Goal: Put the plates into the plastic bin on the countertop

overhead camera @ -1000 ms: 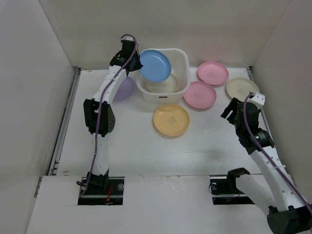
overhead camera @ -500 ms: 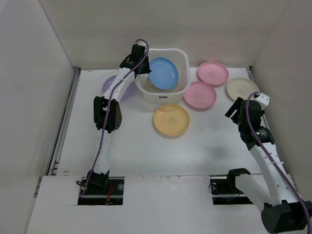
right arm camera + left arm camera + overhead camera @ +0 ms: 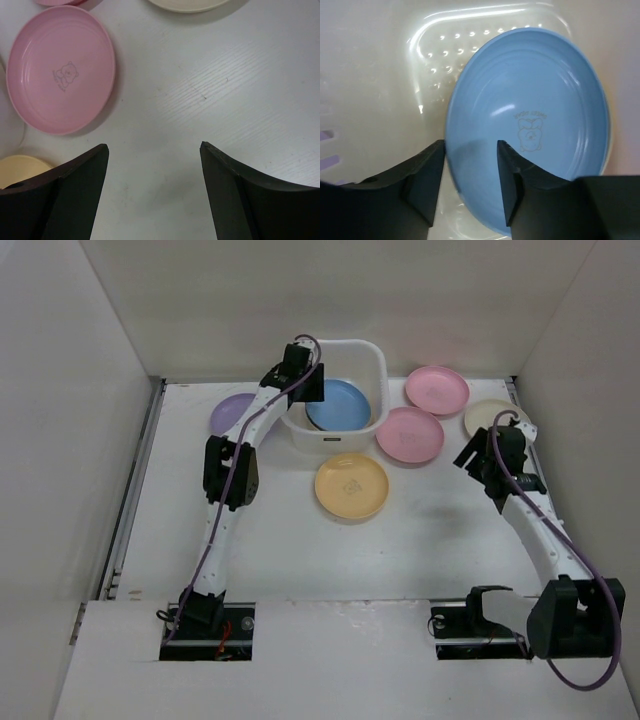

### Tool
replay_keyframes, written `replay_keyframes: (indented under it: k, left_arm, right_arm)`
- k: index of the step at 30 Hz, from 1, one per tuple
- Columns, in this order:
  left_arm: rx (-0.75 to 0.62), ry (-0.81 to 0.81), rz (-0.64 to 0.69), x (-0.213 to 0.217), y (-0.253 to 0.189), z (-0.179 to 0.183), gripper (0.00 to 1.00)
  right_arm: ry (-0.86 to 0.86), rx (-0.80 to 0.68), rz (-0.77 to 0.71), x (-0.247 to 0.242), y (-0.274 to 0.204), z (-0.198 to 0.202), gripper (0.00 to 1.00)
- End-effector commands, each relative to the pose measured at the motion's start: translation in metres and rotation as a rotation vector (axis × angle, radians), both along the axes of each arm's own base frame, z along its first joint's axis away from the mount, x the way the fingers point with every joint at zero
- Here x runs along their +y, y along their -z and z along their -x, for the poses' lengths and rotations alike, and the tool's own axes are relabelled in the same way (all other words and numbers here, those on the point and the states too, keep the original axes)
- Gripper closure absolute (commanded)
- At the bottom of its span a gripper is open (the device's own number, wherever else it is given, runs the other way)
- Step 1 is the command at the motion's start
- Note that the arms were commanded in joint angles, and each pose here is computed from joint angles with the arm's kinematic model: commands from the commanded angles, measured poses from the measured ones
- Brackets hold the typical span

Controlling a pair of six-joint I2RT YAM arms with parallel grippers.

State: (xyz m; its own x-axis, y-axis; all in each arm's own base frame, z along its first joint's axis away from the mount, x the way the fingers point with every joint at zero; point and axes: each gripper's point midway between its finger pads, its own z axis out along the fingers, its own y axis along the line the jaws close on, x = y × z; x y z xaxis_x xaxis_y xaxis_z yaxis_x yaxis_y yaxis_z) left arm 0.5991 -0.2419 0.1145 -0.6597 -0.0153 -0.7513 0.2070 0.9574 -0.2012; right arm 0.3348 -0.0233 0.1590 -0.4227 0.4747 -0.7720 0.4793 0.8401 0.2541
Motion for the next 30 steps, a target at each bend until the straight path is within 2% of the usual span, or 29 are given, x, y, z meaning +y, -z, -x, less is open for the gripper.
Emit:
replay_keyframes:
  k: [1, 2, 4, 7, 14, 16, 18, 22, 24, 27, 30]
  left_arm:
    - [-0.154, 0.024, 0.030, -0.007, -0.065, -0.009, 0.46]
    - [-0.170, 0.026, 0.032, -0.007, -0.074, -0.008, 0.33]
    - [-0.203, 0.023, 0.039, -0.007, -0.093, -0.007, 0.15]
    - [-0.266, 0.023, 0.052, -0.007, -0.132, 0.001, 0.01]
    - [-0.399, -0.059, 0.081, 0.024, -0.224, 0.031, 0.00]
    - [-0.427, -0.087, 0.085, 0.037, -0.242, 0.044, 0.00]
    - [-0.455, -0.124, 0.089, 0.058, -0.253, 0.057, 0.00]
    - [-0.490, -0.223, 0.073, 0.113, -0.252, 0.080, 0.00]
    - [-0.486, -0.276, 0.056, 0.140, -0.244, 0.090, 0.00]
    - [-0.477, -0.358, 0.036, 0.174, -0.234, 0.105, 0.00]
    - [-0.446, -0.411, 0.028, 0.190, -0.223, 0.120, 0.00]
  right_arm:
    - [0.036, -0.140, -0.050, -0.008, -0.033, -0.031, 0.21]
    - [0.058, -0.135, -0.057, -0.013, -0.030, -0.033, 0.21]
    - [0.117, -0.118, -0.071, -0.029, -0.021, -0.037, 0.21]
    - [0.227, -0.083, -0.126, -0.053, -0.003, -0.041, 0.22]
    - [0.447, -0.058, -0.347, -0.089, 0.029, -0.068, 0.24]
    - [0.438, -0.054, -0.355, -0.093, 0.028, -0.083, 0.25]
    - [0.386, -0.022, -0.270, -0.101, 0.023, -0.096, 0.25]
    - [0.246, 0.111, -0.022, -0.105, 0.025, -0.115, 0.23]
    - [0.223, 0.176, 0.031, -0.110, 0.035, -0.117, 0.23]
    - [0.231, 0.204, -0.005, -0.107, 0.047, -0.121, 0.24]
    - [0.287, 0.208, -0.076, -0.109, 0.054, -0.119, 0.25]
